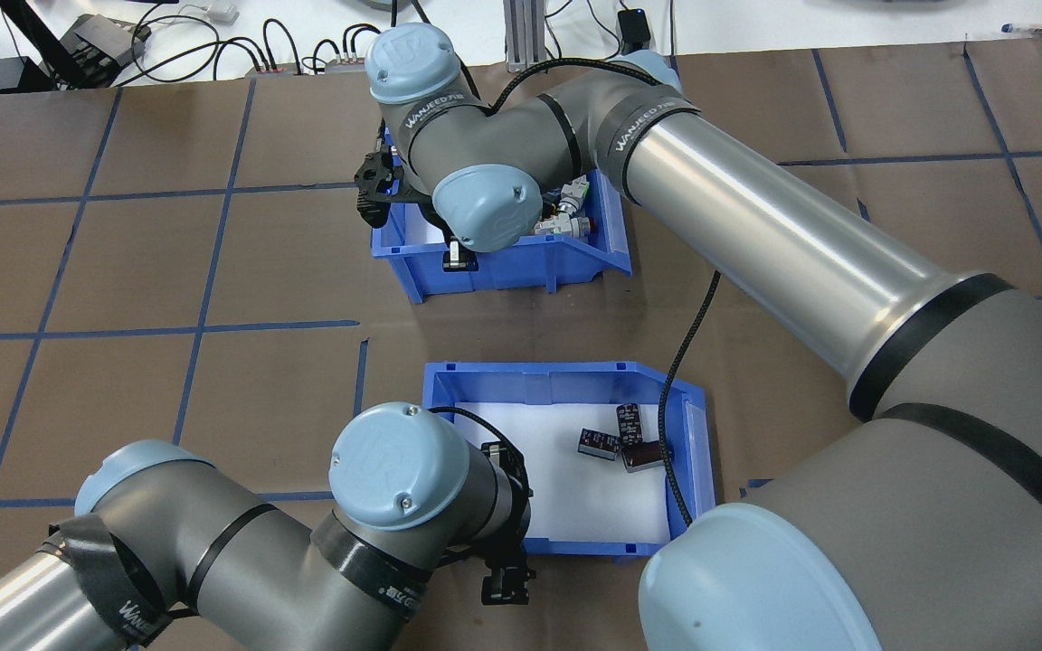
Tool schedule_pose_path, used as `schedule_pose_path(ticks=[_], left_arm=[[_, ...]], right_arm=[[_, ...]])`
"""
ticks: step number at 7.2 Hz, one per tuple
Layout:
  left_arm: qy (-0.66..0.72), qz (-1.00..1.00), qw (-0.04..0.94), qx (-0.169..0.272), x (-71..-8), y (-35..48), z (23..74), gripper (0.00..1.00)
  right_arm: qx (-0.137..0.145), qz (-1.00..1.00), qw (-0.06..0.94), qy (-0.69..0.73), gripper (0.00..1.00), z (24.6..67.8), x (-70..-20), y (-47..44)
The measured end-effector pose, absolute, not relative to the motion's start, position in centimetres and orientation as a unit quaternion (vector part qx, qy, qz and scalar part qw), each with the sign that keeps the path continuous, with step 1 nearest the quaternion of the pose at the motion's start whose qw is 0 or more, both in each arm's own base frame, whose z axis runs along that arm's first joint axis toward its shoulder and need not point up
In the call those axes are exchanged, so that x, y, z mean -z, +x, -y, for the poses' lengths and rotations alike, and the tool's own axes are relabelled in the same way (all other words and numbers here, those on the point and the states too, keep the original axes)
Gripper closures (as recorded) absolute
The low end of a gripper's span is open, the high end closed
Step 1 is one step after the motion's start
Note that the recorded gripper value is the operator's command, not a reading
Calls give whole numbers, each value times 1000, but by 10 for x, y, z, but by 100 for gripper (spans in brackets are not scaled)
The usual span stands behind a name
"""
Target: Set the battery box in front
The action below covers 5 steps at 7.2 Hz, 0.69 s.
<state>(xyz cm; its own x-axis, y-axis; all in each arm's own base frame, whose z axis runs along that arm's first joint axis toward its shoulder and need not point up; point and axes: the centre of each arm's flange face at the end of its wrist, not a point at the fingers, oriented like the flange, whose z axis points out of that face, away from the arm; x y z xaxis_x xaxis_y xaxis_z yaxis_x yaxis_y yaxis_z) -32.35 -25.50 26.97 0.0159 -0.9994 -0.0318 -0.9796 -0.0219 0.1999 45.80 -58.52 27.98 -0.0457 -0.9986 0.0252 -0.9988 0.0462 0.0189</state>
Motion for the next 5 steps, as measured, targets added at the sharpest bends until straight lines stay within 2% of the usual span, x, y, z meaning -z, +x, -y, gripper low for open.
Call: schedule_pose_path(ticks=[2, 3, 5], left_arm=[[712, 695, 61, 80, -268, -324, 256, 91], [712, 695, 63, 79, -269, -324, 256, 100], [705, 700, 85, 72, -275, -326, 260, 100]], right_arm=[[-27, 722, 30, 691, 100, 595, -301, 455], [-35, 720, 50, 692, 100, 601, -316, 447], [-40, 711, 84, 697, 100, 614, -349, 410]])
